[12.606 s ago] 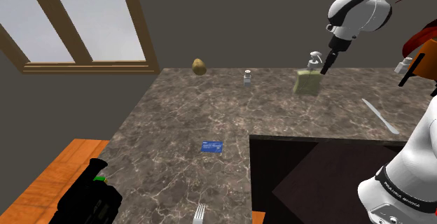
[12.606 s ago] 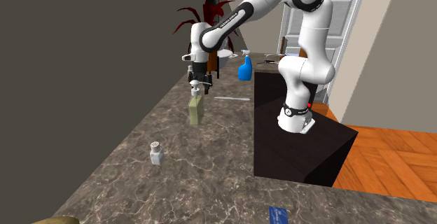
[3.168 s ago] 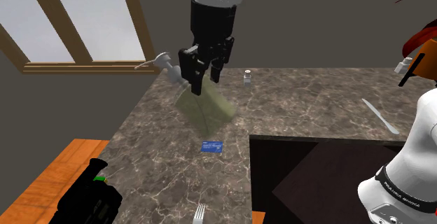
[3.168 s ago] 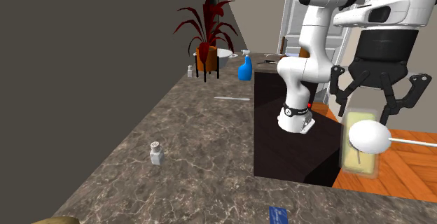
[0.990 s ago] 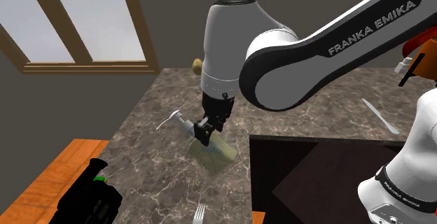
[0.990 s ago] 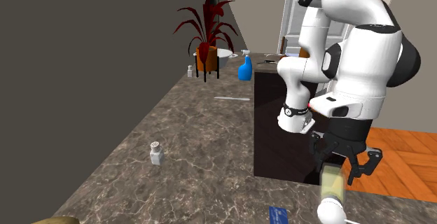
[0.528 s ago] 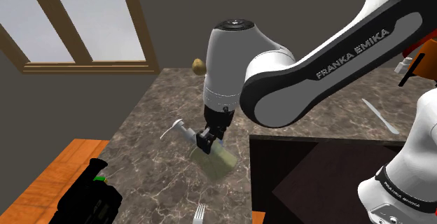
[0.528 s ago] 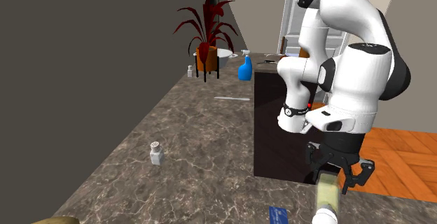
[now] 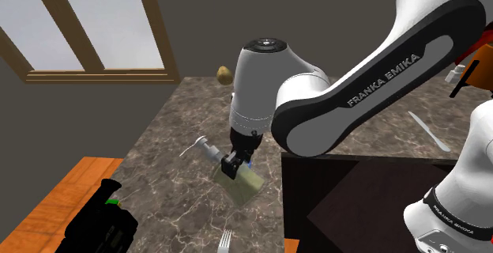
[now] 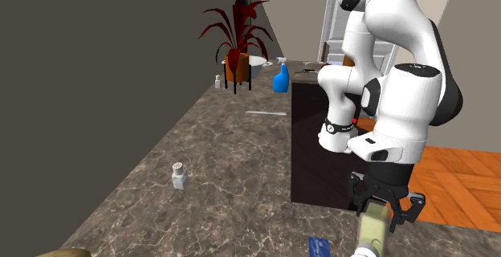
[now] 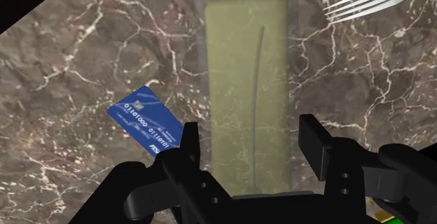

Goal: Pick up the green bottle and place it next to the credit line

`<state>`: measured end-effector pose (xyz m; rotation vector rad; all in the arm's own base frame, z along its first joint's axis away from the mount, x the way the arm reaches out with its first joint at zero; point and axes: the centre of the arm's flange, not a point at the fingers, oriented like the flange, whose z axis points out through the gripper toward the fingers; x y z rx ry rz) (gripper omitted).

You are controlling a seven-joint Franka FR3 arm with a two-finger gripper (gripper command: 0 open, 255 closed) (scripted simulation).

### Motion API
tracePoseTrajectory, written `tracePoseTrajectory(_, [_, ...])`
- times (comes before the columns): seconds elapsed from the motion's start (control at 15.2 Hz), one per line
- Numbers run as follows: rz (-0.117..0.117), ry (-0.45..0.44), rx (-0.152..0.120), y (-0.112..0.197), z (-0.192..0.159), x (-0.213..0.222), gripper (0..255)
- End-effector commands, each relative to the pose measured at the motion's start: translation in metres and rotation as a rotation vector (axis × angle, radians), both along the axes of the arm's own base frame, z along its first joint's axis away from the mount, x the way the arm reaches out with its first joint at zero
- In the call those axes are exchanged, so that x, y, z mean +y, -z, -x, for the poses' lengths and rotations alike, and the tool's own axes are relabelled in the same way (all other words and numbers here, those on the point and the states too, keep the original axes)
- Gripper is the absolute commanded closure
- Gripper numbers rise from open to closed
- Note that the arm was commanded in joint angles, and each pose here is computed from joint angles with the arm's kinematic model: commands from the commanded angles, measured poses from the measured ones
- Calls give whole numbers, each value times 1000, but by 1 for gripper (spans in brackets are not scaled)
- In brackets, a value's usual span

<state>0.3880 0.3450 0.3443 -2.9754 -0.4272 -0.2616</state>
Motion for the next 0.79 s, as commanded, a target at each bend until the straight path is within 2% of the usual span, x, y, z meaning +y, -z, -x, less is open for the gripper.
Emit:
tracePoseTrajectory(0.0, [14,-1,17,8,2,-1,255])
tracePoseTrajectory(0.26, [14,-1,17,8,2,-1,255])
tracePoseTrajectory(0.33, [14,-1,17,8,1,-1,0])
tracePoseTrajectory(0.66, [14,-1,17,8,2,-1,0])
tracePoseTrajectory(0.73, [14,-1,17,-5,3,-3,0])
